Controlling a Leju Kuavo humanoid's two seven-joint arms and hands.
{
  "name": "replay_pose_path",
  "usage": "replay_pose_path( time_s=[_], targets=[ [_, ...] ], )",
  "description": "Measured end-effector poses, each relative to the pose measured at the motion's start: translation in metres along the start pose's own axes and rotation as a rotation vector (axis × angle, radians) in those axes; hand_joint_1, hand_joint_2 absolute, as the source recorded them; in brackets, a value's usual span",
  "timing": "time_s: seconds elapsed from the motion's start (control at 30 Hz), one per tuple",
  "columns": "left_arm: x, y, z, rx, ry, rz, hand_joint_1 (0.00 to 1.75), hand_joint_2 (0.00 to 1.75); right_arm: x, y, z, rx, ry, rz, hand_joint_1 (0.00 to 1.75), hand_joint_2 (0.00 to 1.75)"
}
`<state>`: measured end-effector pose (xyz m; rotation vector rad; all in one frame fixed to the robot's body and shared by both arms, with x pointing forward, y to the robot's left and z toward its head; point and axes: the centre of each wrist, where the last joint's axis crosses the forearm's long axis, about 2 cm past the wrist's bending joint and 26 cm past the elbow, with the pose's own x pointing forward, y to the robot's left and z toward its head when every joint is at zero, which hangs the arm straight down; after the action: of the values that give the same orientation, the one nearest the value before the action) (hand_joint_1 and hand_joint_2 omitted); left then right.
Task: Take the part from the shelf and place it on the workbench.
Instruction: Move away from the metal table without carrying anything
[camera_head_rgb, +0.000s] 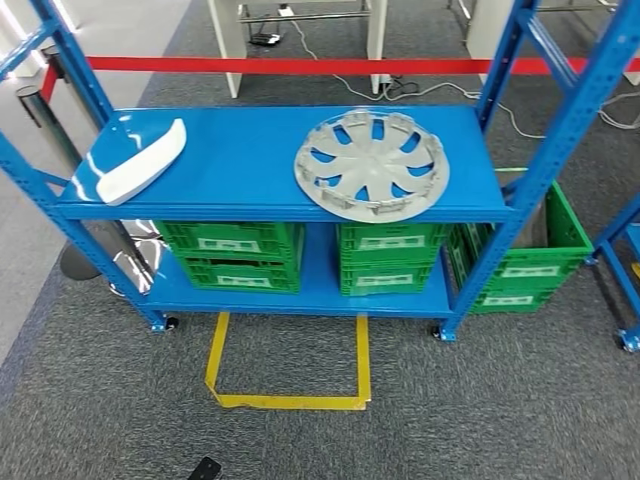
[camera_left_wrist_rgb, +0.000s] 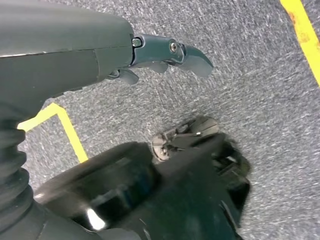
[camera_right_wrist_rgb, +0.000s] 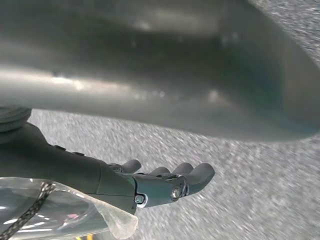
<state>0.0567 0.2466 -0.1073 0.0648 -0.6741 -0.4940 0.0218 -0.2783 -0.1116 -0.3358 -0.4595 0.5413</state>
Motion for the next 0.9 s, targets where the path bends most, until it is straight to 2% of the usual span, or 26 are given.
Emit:
replay_pose_path(
  time_s=[0.9],
  targets=[
    [0.0013, 0.0012, -0.001, -0.002, 0.003, -0.002, 0.0, 1.75, 0.0032, -0.0031, -0.0023, -0.018, 0.043, -0.02, 0.0, 0.0]
  ],
)
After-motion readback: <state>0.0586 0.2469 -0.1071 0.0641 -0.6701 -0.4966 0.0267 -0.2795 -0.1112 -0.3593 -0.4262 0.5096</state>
